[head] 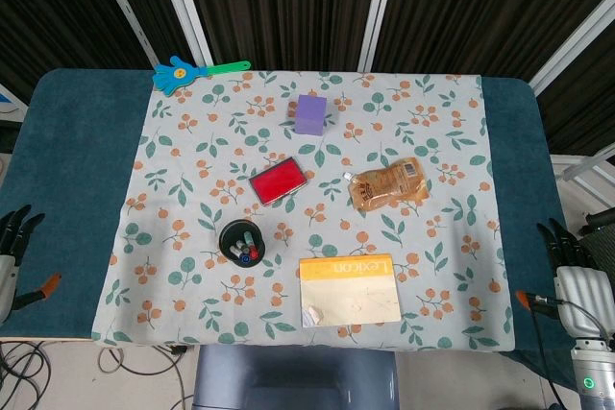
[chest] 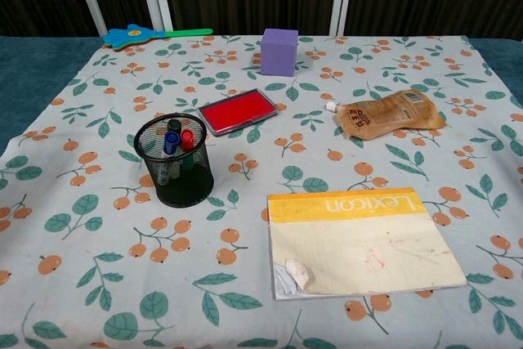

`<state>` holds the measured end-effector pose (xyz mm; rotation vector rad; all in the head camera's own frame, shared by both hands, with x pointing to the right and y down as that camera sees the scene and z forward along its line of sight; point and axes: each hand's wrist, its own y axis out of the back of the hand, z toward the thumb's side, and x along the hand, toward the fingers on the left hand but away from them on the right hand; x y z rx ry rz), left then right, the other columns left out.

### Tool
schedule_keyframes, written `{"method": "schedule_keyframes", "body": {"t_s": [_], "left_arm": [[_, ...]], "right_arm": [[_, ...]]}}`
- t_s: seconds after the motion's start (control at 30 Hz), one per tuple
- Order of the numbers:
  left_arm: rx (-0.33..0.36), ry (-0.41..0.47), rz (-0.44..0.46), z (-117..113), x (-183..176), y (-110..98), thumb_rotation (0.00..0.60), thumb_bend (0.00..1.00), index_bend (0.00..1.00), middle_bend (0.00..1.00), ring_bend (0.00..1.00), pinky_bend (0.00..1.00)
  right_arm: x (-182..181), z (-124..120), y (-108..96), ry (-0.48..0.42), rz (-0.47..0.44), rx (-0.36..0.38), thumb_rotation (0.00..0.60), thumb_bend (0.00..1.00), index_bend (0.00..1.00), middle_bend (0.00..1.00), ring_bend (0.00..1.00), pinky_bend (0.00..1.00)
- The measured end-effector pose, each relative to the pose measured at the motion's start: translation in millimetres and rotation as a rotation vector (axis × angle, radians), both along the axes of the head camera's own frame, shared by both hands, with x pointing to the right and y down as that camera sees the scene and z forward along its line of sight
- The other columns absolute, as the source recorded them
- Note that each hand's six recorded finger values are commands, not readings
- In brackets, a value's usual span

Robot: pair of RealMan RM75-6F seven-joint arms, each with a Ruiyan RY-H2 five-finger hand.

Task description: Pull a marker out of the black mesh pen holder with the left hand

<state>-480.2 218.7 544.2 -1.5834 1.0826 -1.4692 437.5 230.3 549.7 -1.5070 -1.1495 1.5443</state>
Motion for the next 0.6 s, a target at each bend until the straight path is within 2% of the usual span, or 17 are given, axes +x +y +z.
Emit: {"method": "schedule_keyframes", "body": {"t_s": [0.6], "left_arm": [[0.006,0.009,0.002,-0.8,0.5,-0.5,0.600,0.19,0.11,0.01,0.00,0.00]], "right_arm": [[-0.6,0.2,-0.3,0.000,0.000,-0.001,0.600,0.06,0.03,0.02,0.09,0.19]]}}
